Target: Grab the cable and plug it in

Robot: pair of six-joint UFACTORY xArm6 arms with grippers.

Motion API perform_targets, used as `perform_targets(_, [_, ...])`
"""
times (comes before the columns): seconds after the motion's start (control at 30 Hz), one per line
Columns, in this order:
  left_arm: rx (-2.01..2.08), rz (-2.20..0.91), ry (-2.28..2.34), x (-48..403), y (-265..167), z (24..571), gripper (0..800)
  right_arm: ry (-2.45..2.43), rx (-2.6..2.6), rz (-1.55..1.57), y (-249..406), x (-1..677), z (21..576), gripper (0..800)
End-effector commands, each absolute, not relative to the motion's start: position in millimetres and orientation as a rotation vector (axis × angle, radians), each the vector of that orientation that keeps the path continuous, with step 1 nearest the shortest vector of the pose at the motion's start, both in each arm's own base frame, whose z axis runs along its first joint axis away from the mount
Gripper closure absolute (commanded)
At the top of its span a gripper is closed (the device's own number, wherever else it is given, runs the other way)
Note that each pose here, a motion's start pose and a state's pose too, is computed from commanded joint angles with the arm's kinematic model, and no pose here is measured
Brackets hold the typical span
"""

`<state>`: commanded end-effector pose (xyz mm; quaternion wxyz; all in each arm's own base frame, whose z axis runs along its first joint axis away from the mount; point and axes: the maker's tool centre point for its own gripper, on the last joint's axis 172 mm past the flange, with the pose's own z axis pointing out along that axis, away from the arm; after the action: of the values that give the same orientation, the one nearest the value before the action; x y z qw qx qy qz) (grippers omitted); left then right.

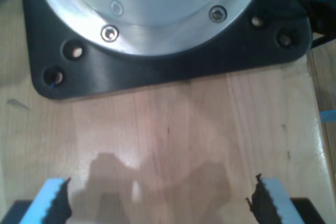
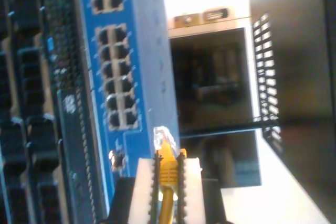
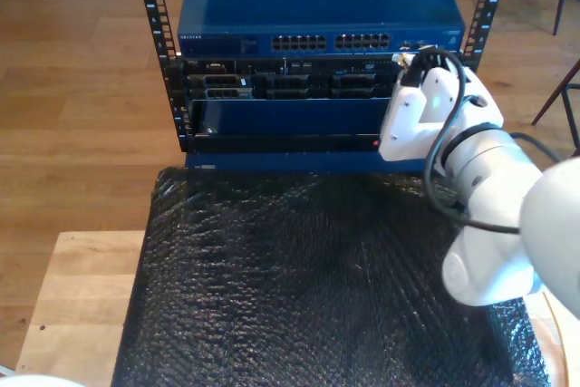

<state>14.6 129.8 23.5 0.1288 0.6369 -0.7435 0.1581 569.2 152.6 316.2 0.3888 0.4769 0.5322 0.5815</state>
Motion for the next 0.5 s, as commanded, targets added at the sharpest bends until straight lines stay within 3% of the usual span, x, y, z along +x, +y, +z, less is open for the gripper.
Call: perform_targets(0.5, [1.853,0.459,-2.16,15,130,23,0,1.241,1.264,1.462,158,604,301,800])
